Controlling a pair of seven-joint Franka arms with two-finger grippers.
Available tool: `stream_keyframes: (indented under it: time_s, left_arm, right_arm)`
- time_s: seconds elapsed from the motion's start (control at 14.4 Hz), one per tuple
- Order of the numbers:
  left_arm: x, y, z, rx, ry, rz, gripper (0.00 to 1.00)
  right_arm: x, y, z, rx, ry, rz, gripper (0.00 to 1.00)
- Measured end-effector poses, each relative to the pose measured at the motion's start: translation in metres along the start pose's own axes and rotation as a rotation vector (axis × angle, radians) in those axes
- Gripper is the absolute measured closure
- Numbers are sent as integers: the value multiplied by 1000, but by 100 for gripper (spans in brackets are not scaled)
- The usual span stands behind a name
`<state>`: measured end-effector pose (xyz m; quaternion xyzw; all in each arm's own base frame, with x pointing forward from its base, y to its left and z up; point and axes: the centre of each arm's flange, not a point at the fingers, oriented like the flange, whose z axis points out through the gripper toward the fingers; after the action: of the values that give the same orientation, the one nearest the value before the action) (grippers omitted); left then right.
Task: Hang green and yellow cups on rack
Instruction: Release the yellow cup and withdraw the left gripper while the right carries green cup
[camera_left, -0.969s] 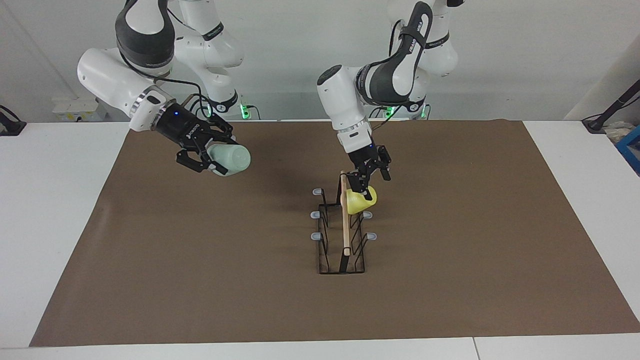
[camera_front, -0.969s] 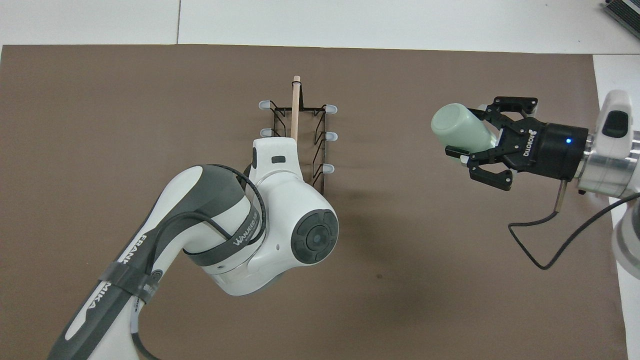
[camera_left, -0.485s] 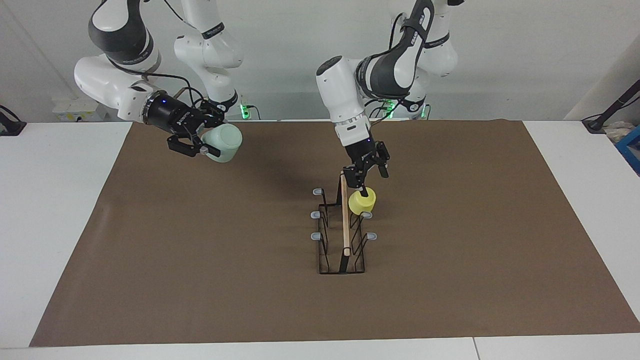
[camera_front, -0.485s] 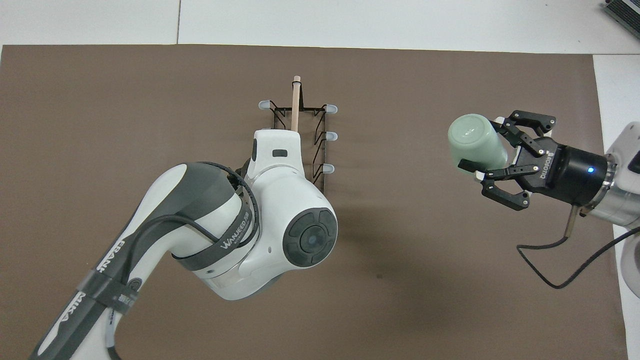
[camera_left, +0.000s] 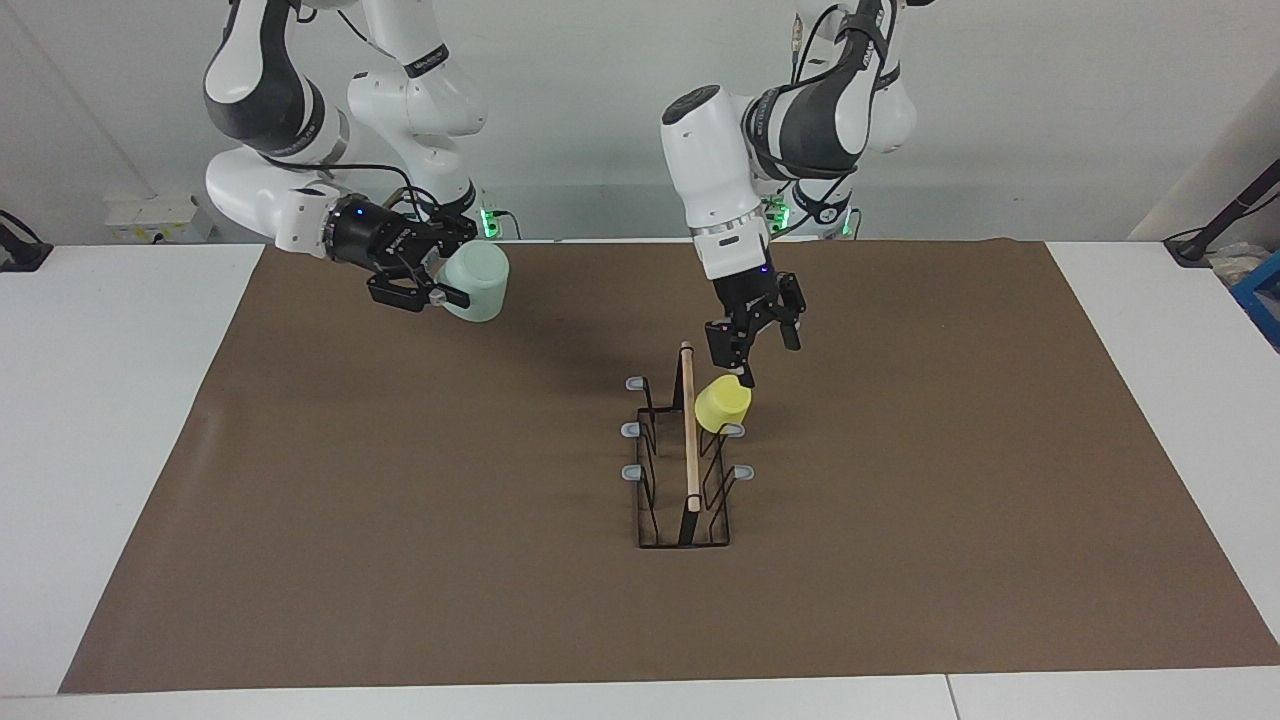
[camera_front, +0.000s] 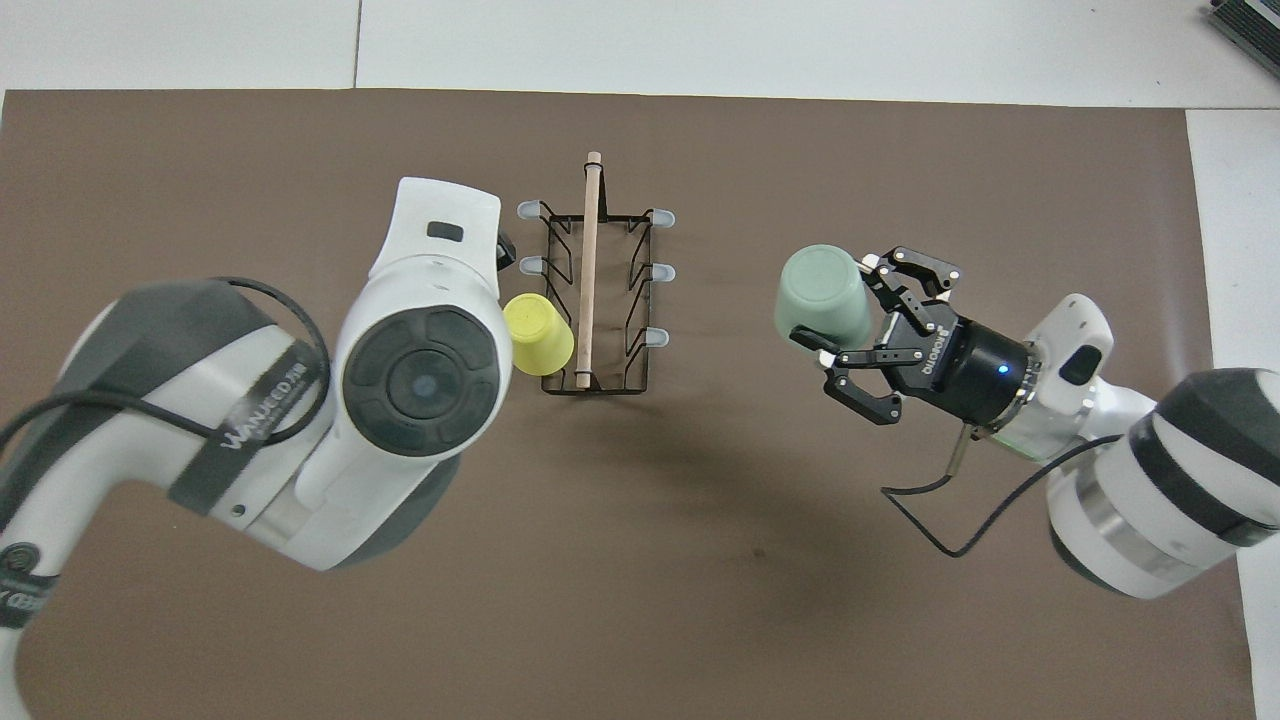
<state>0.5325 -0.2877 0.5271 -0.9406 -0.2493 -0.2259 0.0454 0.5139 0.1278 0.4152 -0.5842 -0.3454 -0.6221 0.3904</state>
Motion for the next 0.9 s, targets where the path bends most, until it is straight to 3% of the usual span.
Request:
stream_keyframes:
  time_s: [0.28,0.48,0.69,0.9]
  left_arm:
    - [62,-54,-1,-47,-84,106,0]
    - [106,-101,11,-77,-143,187,0]
    - [137,-145,18,-97,-190,269,0]
    - [168,-179,5,-125,-233,366,0]
  right_arm:
    - [-41,-49,61,-83,33,36,30]
    - [-63,-60,72,-89,10,24,30]
    - [-109,-59,86,-110,101,39,30]
    - [-138,-63,100,-103,96,63,30]
